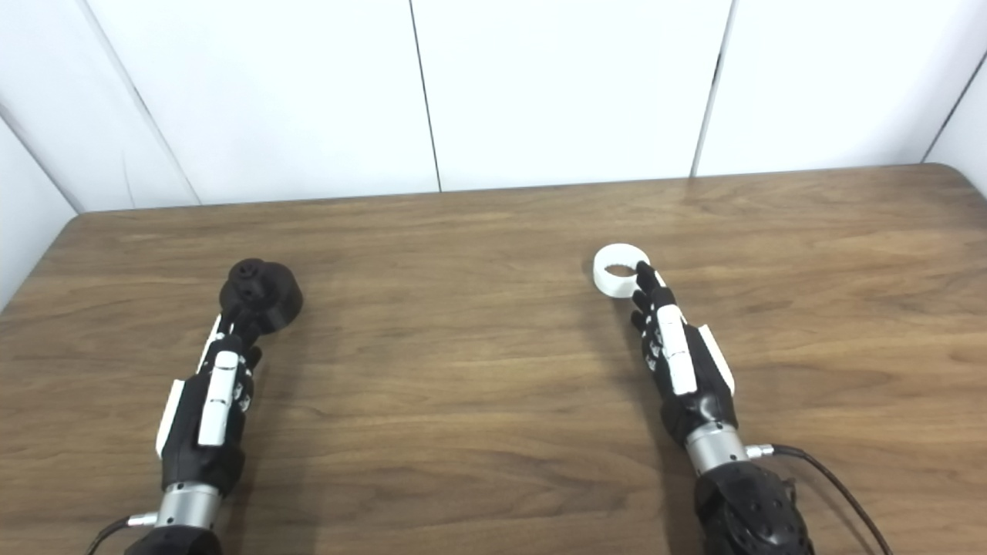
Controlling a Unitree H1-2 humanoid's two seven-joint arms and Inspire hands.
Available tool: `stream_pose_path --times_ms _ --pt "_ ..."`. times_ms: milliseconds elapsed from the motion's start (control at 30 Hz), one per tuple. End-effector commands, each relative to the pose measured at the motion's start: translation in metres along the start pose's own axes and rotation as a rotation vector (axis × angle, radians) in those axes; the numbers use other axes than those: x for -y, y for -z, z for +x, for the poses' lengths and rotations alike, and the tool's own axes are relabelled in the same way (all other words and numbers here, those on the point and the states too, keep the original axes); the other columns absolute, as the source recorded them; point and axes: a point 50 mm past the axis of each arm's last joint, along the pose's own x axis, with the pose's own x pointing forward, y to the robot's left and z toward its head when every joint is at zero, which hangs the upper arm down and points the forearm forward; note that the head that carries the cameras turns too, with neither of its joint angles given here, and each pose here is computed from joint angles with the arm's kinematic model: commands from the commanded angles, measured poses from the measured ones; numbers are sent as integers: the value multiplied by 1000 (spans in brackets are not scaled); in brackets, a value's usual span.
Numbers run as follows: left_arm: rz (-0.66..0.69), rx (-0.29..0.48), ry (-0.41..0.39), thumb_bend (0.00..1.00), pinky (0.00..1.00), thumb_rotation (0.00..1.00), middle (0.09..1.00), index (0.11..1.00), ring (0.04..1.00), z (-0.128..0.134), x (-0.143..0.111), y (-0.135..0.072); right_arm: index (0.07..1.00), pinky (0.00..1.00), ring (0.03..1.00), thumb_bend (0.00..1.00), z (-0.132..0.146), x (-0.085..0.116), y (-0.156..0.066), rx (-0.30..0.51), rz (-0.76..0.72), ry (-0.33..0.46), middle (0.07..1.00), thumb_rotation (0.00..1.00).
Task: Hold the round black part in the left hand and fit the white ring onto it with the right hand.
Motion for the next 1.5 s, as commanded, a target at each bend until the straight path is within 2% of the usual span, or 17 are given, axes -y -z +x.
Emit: stream_pose_path --times_ms 0,267,600,633,700,733,800,867,1067,1167,1233,1333,1467 --pt "5 82 -6 492 1000 805 1000 1000 1000 10 -1 -14 969 1000 1000 532 9 -6 -15 71 6 -24 1000 1000" --pt "-29 84 -62 479 1000 748 1000 979 1000 10 -4 -14 972 1000 1000 507 10 -4 -15 86 13 -32 1000 1000" --pt "-27 88 -61 485 1000 746 1000 979 1000 12 -3 -14 978 1000 1000 530 10 0 -18 75 19 -20 1000 1000" --pt "-26 91 -54 495 1000 717 1000 980 1000 12 -2 -15 975 1000 1000 531 11 1 -18 78 16 -22 1000 1000" --pt "-14 75 -24 575 1000 619 1000 989 1000 12 -3 -17 984 1000 1000 523 11 2 -17 87 13 -34 1000 1000" --pt "-7 66 -15 590 1000 605 1000 994 1000 12 -4 -18 986 1000 1000 521 12 2 -17 89 13 -37 1000 1000" --pt "95 41 4 647 1000 580 1000 1000 1000 12 -9 -22 978 1000 1000 516 13 2 -17 84 24 -32 1000 1000" --pt "155 35 15 644 1000 533 1000 1000 1000 12 -14 -27 973 1000 1000 530 13 2 -17 72 32 -27 1000 1000" --pt "164 31 18 641 1000 509 1000 1000 1000 12 -14 -29 971 1000 1000 537 13 2 -17 68 34 -27 1000 1000" --pt "400 53 -23 713 929 366 1000 978 1000 24 -38 -54 964 1000 1000 525 16 0 -14 70 17 -27 1000 1000" --pt "471 67 -36 763 909 298 1000 965 999 29 -44 -63 965 1000 1000 520 16 -1 -14 70 19 -31 1000 1000" --pt "563 70 -41 800 966 272 1000 974 1000 34 -47 -73 965 1000 1000 518 17 0 -13 74 16 -31 1000 1000" --pt "677 76 -47 851 963 274 996 966 994 43 -52 -82 964 1000 1000 527 18 0 -12 69 20 -30 1000 1000"
